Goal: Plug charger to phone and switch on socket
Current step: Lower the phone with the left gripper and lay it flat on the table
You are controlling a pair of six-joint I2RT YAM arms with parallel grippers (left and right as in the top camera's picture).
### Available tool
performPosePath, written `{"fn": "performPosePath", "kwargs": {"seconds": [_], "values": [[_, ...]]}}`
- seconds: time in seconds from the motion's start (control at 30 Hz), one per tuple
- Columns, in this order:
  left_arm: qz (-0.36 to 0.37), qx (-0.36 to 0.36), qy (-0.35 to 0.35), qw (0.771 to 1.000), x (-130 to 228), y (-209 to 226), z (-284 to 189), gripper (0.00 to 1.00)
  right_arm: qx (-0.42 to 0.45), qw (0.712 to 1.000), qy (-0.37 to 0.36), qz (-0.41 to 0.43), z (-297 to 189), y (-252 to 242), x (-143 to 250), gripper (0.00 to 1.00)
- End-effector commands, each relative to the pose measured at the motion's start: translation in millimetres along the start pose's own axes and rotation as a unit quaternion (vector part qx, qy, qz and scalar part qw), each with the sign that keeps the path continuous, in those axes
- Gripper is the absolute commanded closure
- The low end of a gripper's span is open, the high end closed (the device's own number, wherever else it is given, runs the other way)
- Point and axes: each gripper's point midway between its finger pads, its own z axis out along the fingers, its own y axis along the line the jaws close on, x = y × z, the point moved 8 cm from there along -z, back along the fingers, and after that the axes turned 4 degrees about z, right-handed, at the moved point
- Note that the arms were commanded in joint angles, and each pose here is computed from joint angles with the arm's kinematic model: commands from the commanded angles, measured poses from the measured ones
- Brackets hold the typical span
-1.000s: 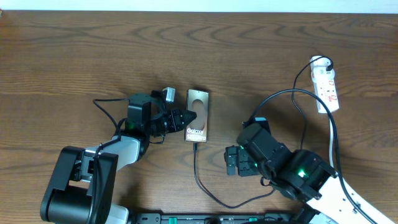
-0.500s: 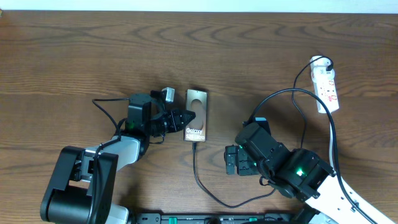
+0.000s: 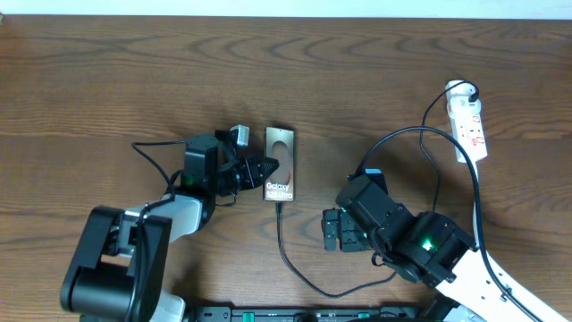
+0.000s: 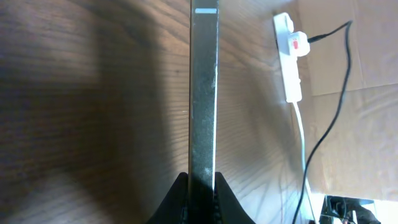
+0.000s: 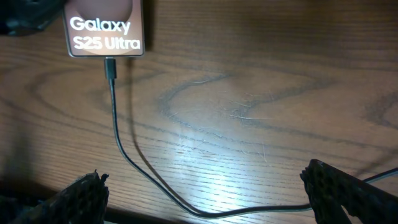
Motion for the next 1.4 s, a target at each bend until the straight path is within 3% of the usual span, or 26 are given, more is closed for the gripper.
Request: {"fn": "performPosePath", "kwargs": {"seconds": [0.0, 0.33, 0.73, 0.83, 1.17, 1.23, 1.37], "values": [[0.001, 0.0, 0.012, 1.0, 3.6, 8.8, 8.2, 0.92, 0.001, 1.0, -0.009, 0.009, -3.1, 1.8, -4.6, 0.01], [-0.013, 0.006, 0.033, 0.999, 2.7, 19.3, 21.1, 0.92, 0.001, 1.0, -0.009, 0.009, -3.1, 1.8, -4.5, 0.01], [-0.029, -0.03, 0.033, 0.999, 6.2, 27.5, 20.6, 0.83, 0.001, 1.0, -0.009, 0.009, -3.1, 1.8, -4.5, 0.01], [-0.029, -0.03, 0.033, 0.999, 6.3, 27.6, 20.6, 0.67, 0.0, 1.0, -0.009, 0.009, -3.1, 1.9, -4.6, 0.01], [-0.052, -0.057, 0.048, 0.996, 13.9, 34.6, 19.4, 0.43, 0.0, 1.0, -0.009, 0.009, -3.1, 1.9, -4.6, 0.01], [-0.064, -0.078, 0.054, 0.993, 18.0, 39.4, 18.3, 0.3, 0.0, 1.0, -0.009, 0.009, -3.1, 1.9, -4.6, 0.01], [-0.077, -0.097, 0.063, 0.99, 23.1, 43.8, 16.9, 0.24, 0.0, 1.0, -0.009, 0.009, -3.1, 1.9, -4.6, 0.01]]}}
